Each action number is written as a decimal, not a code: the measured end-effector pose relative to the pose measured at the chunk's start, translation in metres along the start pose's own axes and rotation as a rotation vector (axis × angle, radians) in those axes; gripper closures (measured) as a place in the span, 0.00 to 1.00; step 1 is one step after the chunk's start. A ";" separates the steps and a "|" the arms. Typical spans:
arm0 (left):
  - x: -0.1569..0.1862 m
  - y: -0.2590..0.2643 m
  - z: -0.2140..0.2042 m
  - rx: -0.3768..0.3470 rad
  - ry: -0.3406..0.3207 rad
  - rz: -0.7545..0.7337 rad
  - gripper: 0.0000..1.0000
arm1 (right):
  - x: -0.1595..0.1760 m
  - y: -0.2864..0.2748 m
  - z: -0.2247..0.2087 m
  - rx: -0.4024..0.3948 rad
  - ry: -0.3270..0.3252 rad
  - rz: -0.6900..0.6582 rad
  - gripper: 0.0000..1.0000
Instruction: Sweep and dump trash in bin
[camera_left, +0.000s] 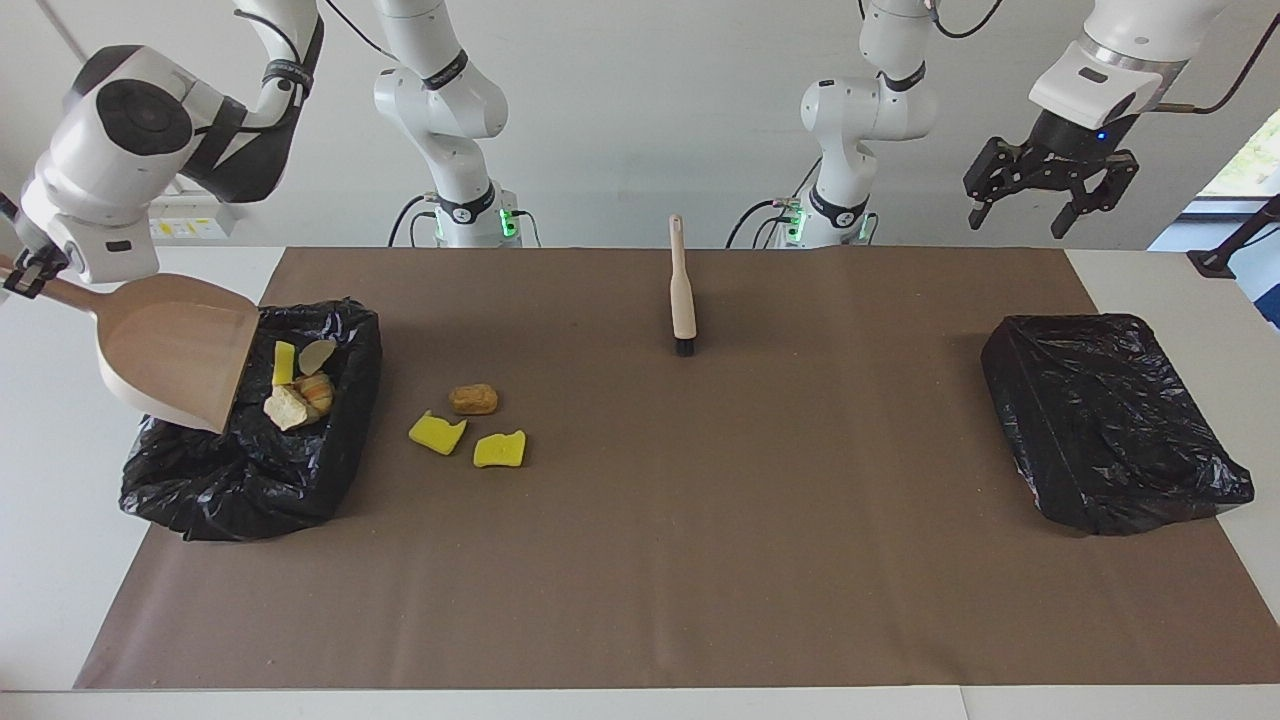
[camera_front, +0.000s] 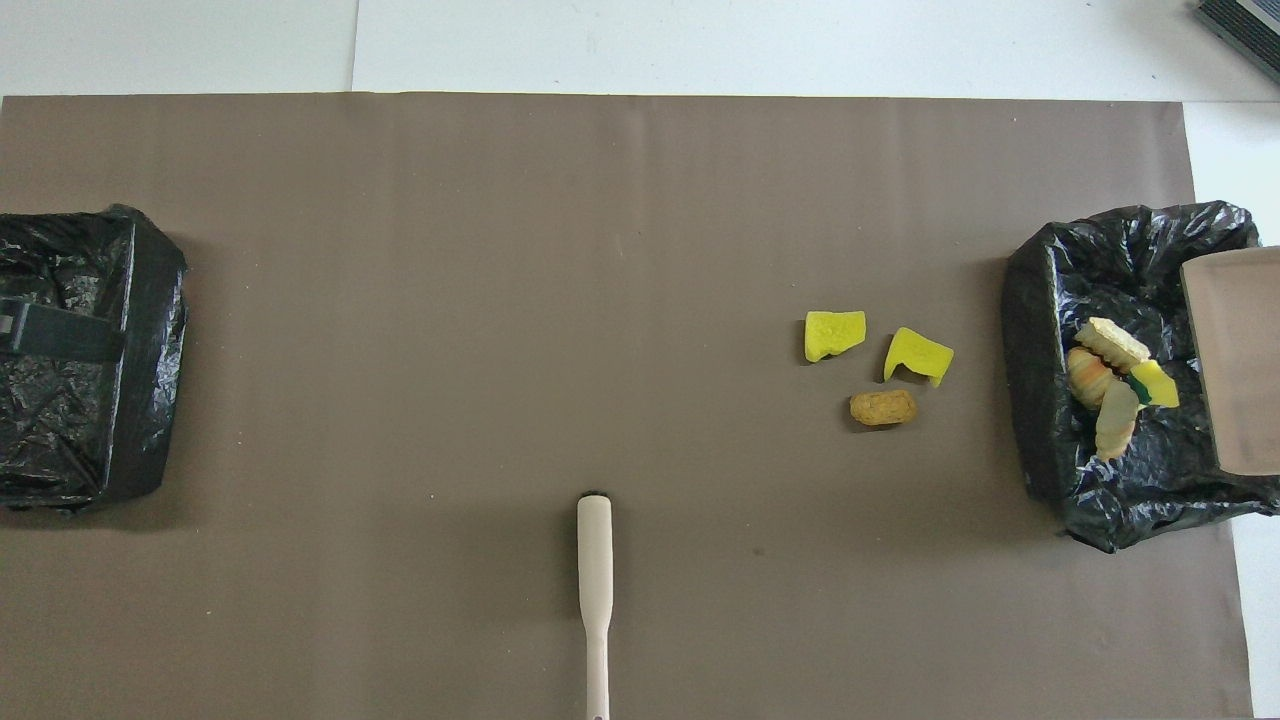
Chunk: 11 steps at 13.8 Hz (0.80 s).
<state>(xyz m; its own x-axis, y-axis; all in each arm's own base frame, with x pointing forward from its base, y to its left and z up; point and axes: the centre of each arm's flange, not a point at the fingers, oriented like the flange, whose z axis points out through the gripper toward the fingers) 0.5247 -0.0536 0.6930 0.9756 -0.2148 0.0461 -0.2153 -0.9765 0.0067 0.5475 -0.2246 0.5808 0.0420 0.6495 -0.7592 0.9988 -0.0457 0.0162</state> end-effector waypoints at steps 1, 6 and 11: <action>0.000 0.000 0.000 0.000 0.000 0.000 0.00 | -0.004 -0.007 -0.008 0.010 0.042 0.031 0.68; 0.000 0.000 0.000 0.000 0.000 0.000 0.00 | 0.020 -0.023 -0.054 0.091 0.163 0.223 0.68; 0.000 0.000 0.000 0.000 0.000 0.000 0.00 | 0.097 -0.022 -0.116 0.169 0.293 0.434 0.68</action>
<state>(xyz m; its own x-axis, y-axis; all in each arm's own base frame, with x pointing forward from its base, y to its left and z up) 0.5247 -0.0536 0.6930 0.9756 -0.2148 0.0461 -0.2154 -0.9765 0.0067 0.5323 -0.0720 0.5823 0.4785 0.7268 -0.4928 0.8714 -0.4623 0.1644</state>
